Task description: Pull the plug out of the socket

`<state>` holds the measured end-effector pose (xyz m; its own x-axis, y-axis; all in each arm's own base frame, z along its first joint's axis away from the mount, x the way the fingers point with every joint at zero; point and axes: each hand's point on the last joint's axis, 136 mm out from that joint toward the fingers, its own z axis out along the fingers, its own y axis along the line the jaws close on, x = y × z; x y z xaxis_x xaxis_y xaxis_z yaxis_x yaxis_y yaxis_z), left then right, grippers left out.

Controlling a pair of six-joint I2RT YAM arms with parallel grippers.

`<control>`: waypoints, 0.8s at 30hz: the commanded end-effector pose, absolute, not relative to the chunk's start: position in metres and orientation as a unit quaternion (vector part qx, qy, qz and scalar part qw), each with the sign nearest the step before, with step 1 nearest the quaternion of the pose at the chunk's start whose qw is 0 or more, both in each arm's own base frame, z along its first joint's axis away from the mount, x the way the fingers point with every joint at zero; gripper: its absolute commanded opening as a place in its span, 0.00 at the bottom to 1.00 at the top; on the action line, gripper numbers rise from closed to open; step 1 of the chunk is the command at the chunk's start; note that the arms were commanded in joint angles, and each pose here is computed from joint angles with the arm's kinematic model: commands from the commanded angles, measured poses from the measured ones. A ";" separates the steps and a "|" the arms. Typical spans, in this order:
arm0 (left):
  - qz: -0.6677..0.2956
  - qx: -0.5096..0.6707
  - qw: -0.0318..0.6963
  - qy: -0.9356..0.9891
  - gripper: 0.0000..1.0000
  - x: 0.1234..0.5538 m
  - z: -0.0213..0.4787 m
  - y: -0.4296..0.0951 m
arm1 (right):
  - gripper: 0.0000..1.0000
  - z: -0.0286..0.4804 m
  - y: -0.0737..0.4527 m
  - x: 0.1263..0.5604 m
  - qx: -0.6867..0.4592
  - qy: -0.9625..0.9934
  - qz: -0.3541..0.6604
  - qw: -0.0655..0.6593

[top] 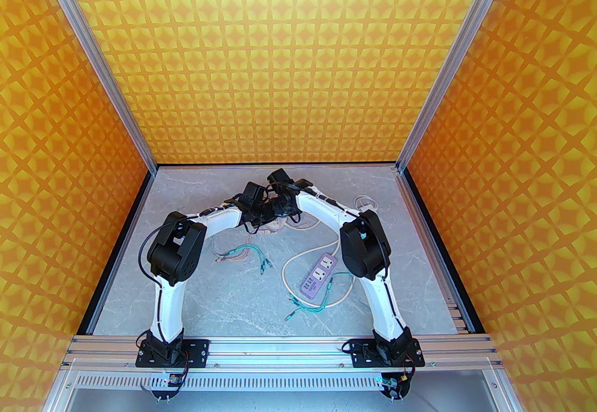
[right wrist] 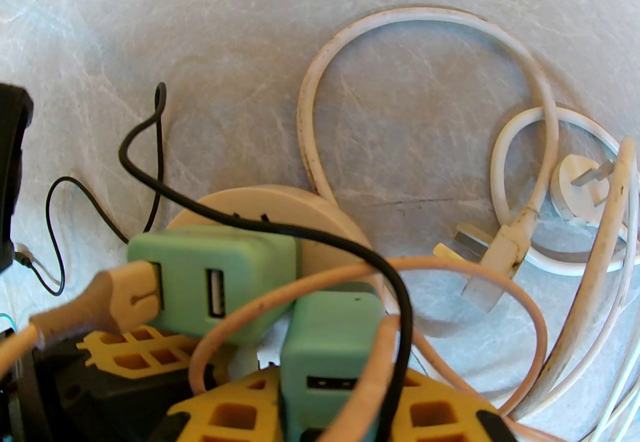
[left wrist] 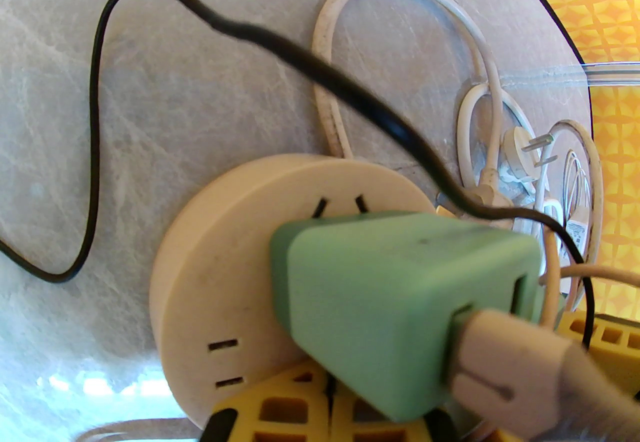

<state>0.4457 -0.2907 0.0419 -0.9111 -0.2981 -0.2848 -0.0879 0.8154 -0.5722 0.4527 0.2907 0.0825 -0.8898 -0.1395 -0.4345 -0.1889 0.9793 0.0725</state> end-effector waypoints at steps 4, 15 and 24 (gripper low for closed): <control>-0.183 -0.105 0.061 0.976 0.00 0.379 -0.066 -0.274 | 0.27 0.104 0.365 0.439 -0.144 0.960 0.158 0.182; -0.185 -0.104 0.061 0.975 0.00 0.381 -0.067 -0.276 | 0.27 0.113 0.357 0.395 -0.139 0.957 0.179 0.183; -0.184 -0.103 0.058 0.976 0.00 0.379 -0.068 -0.276 | 0.27 0.117 0.358 0.442 -0.150 0.960 0.151 0.183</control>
<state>0.4477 -0.2942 0.0415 -0.9073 -0.3005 -0.2942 -0.0857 0.8170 -0.5703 0.4575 0.2894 0.0843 -0.9140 -0.1572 -0.3741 -0.1870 0.9813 0.0446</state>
